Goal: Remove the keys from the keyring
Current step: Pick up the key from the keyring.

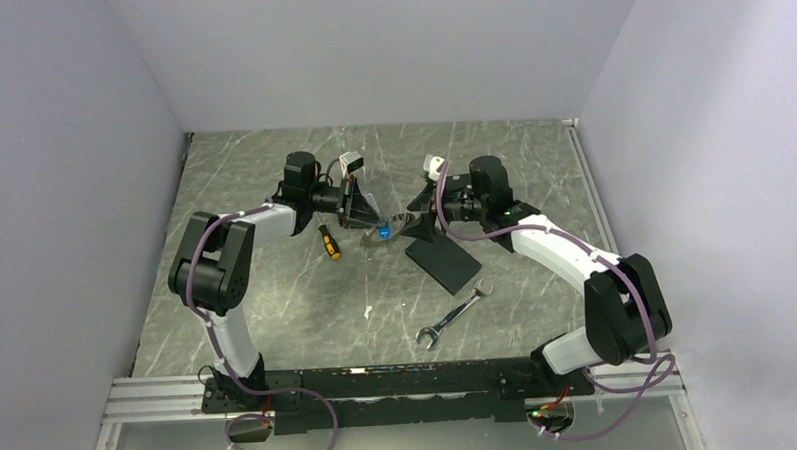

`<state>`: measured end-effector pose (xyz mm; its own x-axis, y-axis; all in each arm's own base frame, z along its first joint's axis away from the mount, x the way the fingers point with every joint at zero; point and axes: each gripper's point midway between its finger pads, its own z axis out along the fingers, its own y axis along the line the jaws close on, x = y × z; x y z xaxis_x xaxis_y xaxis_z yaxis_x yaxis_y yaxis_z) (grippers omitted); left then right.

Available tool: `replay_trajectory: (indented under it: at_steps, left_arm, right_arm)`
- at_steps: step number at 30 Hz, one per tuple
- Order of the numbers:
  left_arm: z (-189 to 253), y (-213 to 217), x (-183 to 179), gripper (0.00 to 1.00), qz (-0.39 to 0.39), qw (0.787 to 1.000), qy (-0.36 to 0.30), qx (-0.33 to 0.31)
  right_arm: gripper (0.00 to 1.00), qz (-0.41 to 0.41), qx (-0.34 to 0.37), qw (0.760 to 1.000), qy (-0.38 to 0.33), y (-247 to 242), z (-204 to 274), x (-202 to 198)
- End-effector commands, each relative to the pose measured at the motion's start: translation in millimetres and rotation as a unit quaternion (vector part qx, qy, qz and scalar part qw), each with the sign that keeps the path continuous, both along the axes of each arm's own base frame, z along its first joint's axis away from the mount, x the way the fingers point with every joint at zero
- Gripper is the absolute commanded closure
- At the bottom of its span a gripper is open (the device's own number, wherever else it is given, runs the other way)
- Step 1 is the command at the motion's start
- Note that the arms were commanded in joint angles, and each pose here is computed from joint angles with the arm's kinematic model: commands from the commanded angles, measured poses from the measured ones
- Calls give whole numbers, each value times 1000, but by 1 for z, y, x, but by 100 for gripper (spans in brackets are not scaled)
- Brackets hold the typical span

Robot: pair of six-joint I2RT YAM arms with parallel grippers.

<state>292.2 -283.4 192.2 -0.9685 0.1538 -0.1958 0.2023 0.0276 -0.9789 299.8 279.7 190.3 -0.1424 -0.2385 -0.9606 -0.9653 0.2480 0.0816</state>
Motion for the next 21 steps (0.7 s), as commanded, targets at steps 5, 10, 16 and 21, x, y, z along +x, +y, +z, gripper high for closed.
replay_trajectory:
  at_steps: [5, 10, 16, 21]
  left_arm:
    - [15, 3, -11, 100, -31, 999, -22, -21]
    - [15, 1, -17, 100, -44, 999, -20, -24]
    - [18, -3, -29, 100, -66, 997, -30, -29]
    - [19, -5, -35, 100, -78, 996, -32, -30]
  right_arm:
    - [38, 2, 15, 998, -62, 11, 9, 11]
    - [38, 10, 18, 998, -63, 22, 4, 4]
    - [42, 10, 20, 997, -75, 30, 0, 3]
    - [54, -1, 29, 996, -84, 32, 1, 9]
